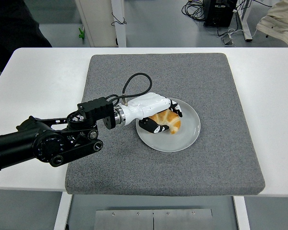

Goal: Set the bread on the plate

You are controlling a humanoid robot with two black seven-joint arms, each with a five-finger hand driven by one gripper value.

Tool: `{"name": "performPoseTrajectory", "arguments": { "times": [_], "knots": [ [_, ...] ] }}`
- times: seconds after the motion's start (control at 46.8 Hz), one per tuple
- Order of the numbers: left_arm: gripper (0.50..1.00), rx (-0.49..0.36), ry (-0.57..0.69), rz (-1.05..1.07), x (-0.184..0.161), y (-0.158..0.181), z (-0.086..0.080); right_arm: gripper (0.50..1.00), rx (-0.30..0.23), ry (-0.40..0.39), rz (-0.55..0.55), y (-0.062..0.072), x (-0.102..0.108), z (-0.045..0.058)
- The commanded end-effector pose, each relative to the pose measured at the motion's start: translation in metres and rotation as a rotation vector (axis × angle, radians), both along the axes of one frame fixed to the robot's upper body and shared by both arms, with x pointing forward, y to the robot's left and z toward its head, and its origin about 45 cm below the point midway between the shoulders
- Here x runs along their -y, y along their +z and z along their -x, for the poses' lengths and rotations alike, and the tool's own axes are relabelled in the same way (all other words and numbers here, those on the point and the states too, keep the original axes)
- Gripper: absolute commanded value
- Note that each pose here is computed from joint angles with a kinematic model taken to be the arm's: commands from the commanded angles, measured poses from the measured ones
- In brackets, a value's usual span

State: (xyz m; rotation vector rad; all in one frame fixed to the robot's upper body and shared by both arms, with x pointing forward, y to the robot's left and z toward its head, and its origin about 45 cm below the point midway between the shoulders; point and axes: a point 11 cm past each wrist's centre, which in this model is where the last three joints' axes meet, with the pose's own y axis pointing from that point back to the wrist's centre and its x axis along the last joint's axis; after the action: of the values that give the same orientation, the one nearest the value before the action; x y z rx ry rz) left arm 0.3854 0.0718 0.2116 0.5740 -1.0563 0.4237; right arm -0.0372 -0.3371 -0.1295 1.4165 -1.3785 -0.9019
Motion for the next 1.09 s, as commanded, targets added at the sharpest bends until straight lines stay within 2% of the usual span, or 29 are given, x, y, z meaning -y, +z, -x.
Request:
{"name": "performPoseTrajectory", "arguments": {
  "times": [0.0, 0.598, 0.876, 1.004, 1.068],
  "knots": [
    [0.598, -0.001, 0.005, 0.0, 0.0, -0.002, -0.001, 1.0, 0.0, 0.0, 0.0, 0.0, 0.0, 0.0],
    [0.601, -0.004, 0.024, 0.016, -0.002, -0.006, -0.002, 1.0, 0.0, 0.0, 0.0, 0.0, 0.0, 0.0],
    [0.608, -0.017, 0.012, 0.027, 0.005, -0.009, 0.002, 1.0, 0.0, 0.0, 0.0, 0.0, 0.0, 0.0],
    [0.652, -0.018, 0.012, 0.029, 0.006, -0.01, 0.002, 1.0, 0.0, 0.0, 0.0, 0.0, 0.0, 0.0],
    [0.716, -0.022, 0.01, 0.034, 0.008, -0.01, 0.003, 1.0, 0.0, 0.0, -0.001, 0.0, 0.0, 0.0]
  ]
}}
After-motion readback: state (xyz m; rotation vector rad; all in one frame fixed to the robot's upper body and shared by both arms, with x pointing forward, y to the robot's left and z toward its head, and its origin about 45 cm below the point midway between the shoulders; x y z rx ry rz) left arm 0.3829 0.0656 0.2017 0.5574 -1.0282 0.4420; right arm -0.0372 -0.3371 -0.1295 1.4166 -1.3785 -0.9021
